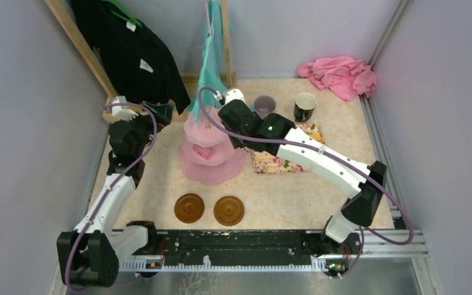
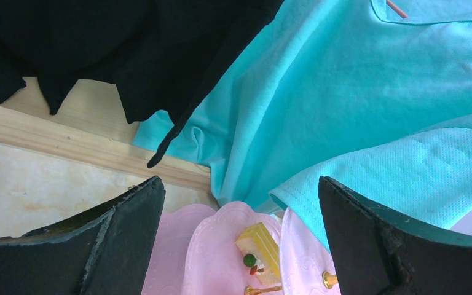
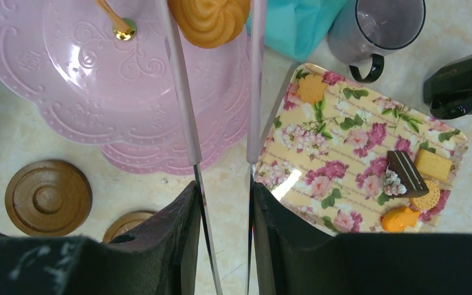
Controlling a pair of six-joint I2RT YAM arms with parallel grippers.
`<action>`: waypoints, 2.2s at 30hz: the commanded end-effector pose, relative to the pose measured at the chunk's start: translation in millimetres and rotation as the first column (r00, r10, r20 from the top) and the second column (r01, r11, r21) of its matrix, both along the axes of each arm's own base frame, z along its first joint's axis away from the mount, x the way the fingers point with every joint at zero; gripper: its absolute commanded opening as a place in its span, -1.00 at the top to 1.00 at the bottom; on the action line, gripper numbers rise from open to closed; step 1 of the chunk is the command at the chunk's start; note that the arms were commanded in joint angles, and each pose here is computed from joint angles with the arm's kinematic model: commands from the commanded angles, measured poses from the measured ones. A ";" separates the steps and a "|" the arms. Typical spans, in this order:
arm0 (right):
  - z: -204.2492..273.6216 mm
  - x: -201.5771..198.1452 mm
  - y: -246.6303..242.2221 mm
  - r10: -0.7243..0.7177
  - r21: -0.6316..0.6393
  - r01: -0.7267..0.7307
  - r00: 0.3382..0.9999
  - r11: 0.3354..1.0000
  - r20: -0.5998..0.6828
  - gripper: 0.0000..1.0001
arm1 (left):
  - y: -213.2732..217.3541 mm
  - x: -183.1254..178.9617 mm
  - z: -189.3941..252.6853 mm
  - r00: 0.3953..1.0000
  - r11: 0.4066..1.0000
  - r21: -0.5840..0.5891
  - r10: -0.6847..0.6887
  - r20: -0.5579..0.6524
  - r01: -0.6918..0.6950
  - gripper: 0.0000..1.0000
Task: Serve the afternoon tea
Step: Place the desert on the desert table.
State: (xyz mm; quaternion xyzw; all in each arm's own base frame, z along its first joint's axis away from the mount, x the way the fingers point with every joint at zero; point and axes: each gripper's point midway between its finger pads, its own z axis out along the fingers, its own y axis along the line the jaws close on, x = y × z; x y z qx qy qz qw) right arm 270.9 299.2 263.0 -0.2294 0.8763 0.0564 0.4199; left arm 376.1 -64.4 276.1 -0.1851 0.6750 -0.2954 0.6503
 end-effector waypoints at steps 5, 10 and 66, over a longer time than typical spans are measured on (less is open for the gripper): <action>17.1 4.2 19.7 0.034 0.028 -0.035 0.999 0.999 0.024 0.69 | 0.7 0.7 9.8 0.999 1.000 -0.012 -0.006 0.033 0.007 -0.99; 18.3 4.6 23.9 0.042 0.029 -0.043 0.999 0.999 0.023 0.69 | 1.2 0.9 9.2 0.999 1.000 -0.015 -0.007 0.031 0.008 -0.99; 20.6 6.3 30.9 0.041 0.027 -0.042 0.999 0.999 0.032 0.23 | -0.5 2.4 5.4 1.000 1.000 -0.022 -0.021 0.020 0.021 -0.99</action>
